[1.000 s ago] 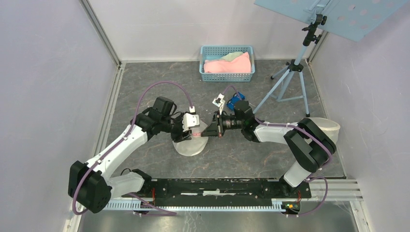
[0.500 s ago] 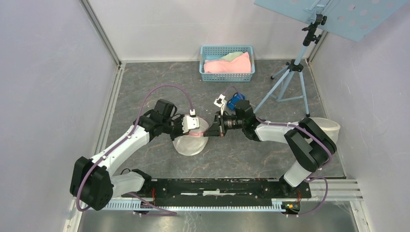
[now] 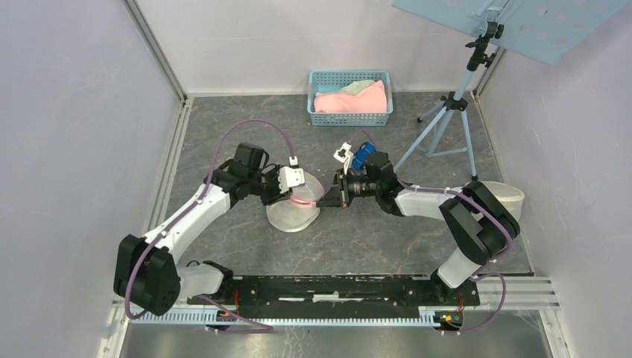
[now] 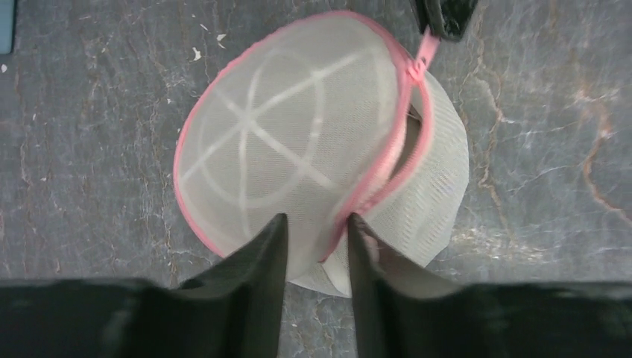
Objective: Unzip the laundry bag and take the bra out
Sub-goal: Unzip the laundry bag at the center of the board.
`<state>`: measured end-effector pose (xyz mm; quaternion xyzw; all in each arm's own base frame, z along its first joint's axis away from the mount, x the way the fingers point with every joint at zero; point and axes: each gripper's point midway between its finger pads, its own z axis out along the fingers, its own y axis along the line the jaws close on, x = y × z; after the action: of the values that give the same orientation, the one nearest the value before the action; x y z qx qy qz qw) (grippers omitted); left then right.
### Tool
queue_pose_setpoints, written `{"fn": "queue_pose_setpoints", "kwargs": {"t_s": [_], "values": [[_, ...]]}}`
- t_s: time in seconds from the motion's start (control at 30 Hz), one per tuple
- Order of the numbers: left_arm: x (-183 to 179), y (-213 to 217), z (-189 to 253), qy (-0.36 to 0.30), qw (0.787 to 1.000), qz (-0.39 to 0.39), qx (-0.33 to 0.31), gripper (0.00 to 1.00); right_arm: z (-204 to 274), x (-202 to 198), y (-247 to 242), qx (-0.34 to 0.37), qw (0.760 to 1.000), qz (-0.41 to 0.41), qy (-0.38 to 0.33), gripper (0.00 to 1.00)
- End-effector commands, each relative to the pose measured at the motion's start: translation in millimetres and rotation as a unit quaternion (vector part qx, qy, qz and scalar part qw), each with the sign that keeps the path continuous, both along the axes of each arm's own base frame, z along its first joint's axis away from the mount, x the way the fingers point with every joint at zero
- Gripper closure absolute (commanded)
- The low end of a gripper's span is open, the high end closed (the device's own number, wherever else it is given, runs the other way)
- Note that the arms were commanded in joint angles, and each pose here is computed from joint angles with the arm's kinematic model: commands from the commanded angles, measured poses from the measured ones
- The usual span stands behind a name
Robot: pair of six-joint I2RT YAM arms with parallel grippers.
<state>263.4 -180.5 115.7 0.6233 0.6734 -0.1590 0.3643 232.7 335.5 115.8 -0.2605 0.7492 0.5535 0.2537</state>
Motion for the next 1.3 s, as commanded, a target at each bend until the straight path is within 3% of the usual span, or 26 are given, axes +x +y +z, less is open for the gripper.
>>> {"fn": "queue_pose_setpoints", "kwargs": {"t_s": [0.0,0.2,0.4,0.6,0.8,1.03,1.27], "values": [[-17,-7,44,-0.011,0.998,-0.042,-0.038,0.51,34,-7,19,0.048,0.998,0.024,-0.027,1.00],[-52,-12,57,0.003,0.994,-0.074,-0.079,0.34,36,-14,29,0.057,0.998,0.034,-0.024,1.00],[-52,-20,45,0.010,0.993,-0.105,-0.054,0.34,35,-15,32,0.055,0.997,0.041,-0.024,1.00],[-43,-27,33,-0.001,0.994,-0.105,-0.028,0.43,33,-15,32,0.053,0.997,0.042,-0.023,1.00],[-31,-18,21,-0.027,0.995,-0.091,0.009,0.73,30,-15,29,0.044,0.997,0.047,-0.029,1.00],[-34,-6,2,-0.031,0.995,-0.085,0.035,0.97,28,-8,16,0.039,0.998,0.032,-0.027,1.00],[-16,10,-1,-0.047,0.997,-0.047,0.042,0.98,23,2,2,0.025,0.999,0.019,-0.034,1.00]]}}
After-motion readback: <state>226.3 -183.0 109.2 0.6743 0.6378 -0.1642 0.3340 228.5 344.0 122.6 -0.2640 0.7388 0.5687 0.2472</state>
